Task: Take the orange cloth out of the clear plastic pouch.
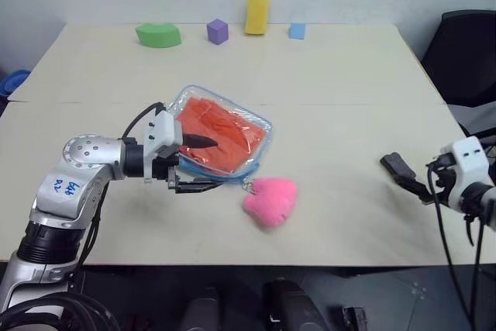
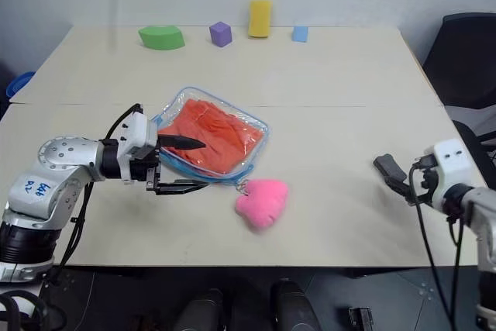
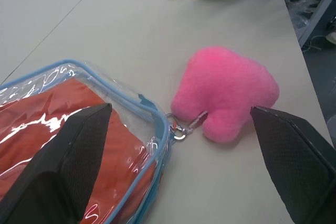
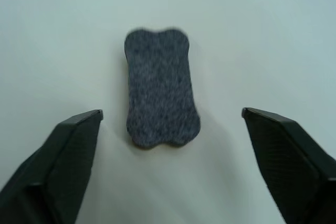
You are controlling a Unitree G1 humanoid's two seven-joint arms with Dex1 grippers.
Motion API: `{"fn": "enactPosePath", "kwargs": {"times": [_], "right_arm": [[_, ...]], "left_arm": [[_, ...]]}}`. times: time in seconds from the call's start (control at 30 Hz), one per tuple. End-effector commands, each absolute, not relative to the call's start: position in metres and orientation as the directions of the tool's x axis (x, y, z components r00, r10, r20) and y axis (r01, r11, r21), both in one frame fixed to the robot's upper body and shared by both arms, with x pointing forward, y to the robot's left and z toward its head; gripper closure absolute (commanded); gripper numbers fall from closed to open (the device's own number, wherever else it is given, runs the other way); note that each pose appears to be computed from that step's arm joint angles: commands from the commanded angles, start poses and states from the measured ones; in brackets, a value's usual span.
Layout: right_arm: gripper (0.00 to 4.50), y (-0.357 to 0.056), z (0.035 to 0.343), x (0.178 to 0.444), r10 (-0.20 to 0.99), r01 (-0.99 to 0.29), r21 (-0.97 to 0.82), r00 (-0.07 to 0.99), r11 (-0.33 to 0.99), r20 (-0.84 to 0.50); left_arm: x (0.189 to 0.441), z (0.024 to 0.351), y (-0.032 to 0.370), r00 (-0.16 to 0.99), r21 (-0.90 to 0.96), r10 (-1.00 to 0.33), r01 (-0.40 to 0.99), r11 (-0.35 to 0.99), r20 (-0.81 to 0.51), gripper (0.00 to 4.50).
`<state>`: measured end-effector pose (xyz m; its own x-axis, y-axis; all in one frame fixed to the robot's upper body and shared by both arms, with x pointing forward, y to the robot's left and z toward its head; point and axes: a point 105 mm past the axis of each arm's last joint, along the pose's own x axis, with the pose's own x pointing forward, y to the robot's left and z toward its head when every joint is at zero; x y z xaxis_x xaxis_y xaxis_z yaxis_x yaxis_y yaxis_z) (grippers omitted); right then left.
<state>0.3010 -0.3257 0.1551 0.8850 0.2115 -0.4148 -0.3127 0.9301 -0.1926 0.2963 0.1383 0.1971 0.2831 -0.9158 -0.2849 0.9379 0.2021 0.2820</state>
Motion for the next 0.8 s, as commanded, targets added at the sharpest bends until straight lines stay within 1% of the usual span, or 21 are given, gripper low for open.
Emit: {"fn": "enactPosePath", "kwargs": {"times": [0.03,0.1,0.17,0.2,0.27,0.33,0.4,0.5,0.57,0.7,0.8], "right_arm": [[0.01,-0.293,0.205,0.299,0.419,-0.535,-0.296,0.827,0.791,-0.376],[0.01,-0.263,0.226,0.292,0.563,-0.672,-0.301,0.736,0.677,-0.375],[0.01,-0.238,0.237,0.281,0.67,-0.773,-0.299,0.634,0.56,-0.385],[0.01,-0.225,0.24,0.274,0.717,-0.819,-0.29,0.573,0.495,-0.397],[0.01,-0.201,0.241,0.261,0.79,-0.894,-0.266,0.445,0.361,-0.422],[0.01,-0.183,0.241,0.25,0.833,-0.93,-0.258,0.354,0.263,-0.426],[0.01,-0.17,0.242,0.246,0.854,-0.942,-0.255,0.312,0.22,-0.417],[0.01,-0.157,0.242,0.244,0.87,-0.948,-0.262,0.28,0.182,-0.407],[0.01,-0.151,0.242,0.243,0.877,-0.949,-0.264,0.268,0.171,-0.398],[0.01,-0.147,0.243,0.243,0.884,-0.951,-0.266,0.258,0.16,-0.39],[0.01,-0.147,0.242,0.243,0.885,-0.951,-0.263,0.259,0.163,-0.387]], "left_arm": [[0.311,0.21,0.164,0.388,0.398,-0.865,0.883,0.249,-0.319,0.0],[0.321,0.212,0.187,0.451,0.462,-0.812,0.848,0.261,-0.369,0.0],[0.331,0.212,0.207,0.504,0.527,-0.754,0.813,0.248,-0.422,0.0],[0.335,0.211,0.219,0.533,0.576,-0.71,0.788,0.218,-0.46,0.0],[0.343,0.211,0.237,0.565,0.629,-0.65,0.759,0.169,-0.507,0.0],[0.351,0.212,0.244,0.582,0.657,-0.625,0.74,0.141,-0.521,0.0],[0.357,0.213,0.245,0.584,0.676,-0.622,0.728,0.116,-0.522,0.0],[0.363,0.208,0.245,0.573,0.686,-0.612,0.725,0.068,-0.545,0.0],[0.366,0.201,0.248,0.564,0.679,-0.592,0.733,0.038,-0.576,0.0],[0.373,0.193,0.248,0.568,0.682,-0.578,0.731,0.026,-0.586,0.0],[0.381,0.187,0.248,0.596,0.7,-0.547,0.714,0.026,-0.588,0.0]]}}
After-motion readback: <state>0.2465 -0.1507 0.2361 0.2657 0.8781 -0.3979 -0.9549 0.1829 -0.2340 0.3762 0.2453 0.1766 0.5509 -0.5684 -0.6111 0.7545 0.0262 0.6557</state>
